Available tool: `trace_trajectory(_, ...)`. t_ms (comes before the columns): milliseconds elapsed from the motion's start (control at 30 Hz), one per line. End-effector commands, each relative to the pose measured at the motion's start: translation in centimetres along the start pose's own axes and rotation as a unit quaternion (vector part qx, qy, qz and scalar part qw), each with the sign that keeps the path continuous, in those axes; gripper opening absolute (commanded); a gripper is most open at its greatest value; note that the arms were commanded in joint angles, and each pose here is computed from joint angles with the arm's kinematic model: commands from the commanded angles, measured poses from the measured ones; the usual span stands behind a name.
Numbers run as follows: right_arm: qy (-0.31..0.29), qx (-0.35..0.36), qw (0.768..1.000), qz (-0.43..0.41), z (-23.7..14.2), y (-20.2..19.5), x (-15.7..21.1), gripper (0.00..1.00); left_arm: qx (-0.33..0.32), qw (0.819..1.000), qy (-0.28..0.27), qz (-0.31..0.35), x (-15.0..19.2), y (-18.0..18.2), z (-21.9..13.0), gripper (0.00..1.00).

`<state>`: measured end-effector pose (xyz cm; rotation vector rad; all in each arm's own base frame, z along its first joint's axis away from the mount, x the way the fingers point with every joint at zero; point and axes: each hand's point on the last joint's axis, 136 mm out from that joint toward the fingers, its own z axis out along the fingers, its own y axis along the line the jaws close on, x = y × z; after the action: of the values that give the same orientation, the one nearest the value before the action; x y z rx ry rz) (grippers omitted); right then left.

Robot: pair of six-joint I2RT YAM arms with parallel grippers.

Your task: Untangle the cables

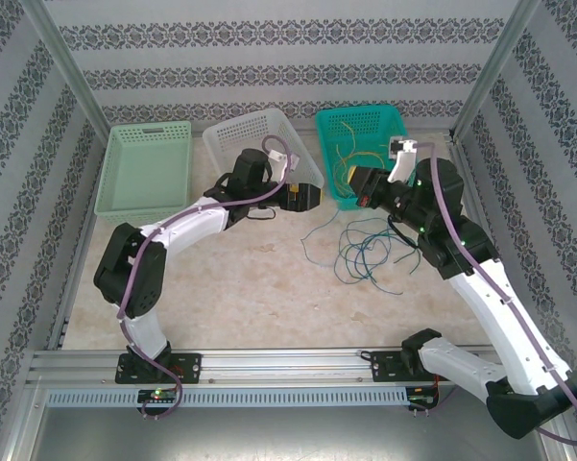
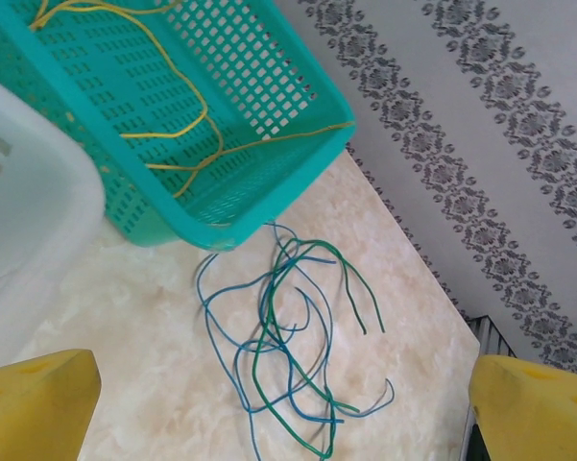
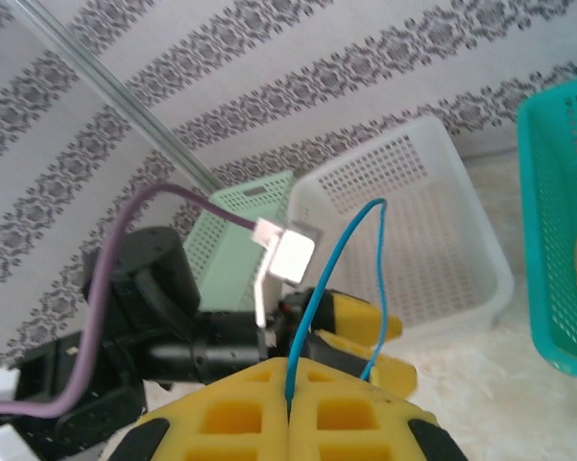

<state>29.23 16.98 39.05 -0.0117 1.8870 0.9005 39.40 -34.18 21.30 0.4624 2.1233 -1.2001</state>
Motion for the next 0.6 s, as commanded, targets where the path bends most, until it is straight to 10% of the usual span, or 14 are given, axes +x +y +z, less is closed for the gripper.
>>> trace_trajectory(0,-0.035,-0.042,0.999,-0.003,-0.9,2.8,-2.6,0.00,0.052,0.996,-0.038,0.066,-1.8,-3.9,-1.4,0.98)
trace_trajectory(333,-0.031,-0.057,0.998,-0.005,1.6,3.4,-3.3,0.00,0.058,0.994,-0.057,0.079,-1.7,-4.7,-2.8,0.73)
trace_trajectory(567,-0.023,-0.047,0.998,-0.022,3.9,2.7,-3.4,0.00,0.020,0.991,-0.097,0.087,-2.6,-4.0,-5.5,0.86)
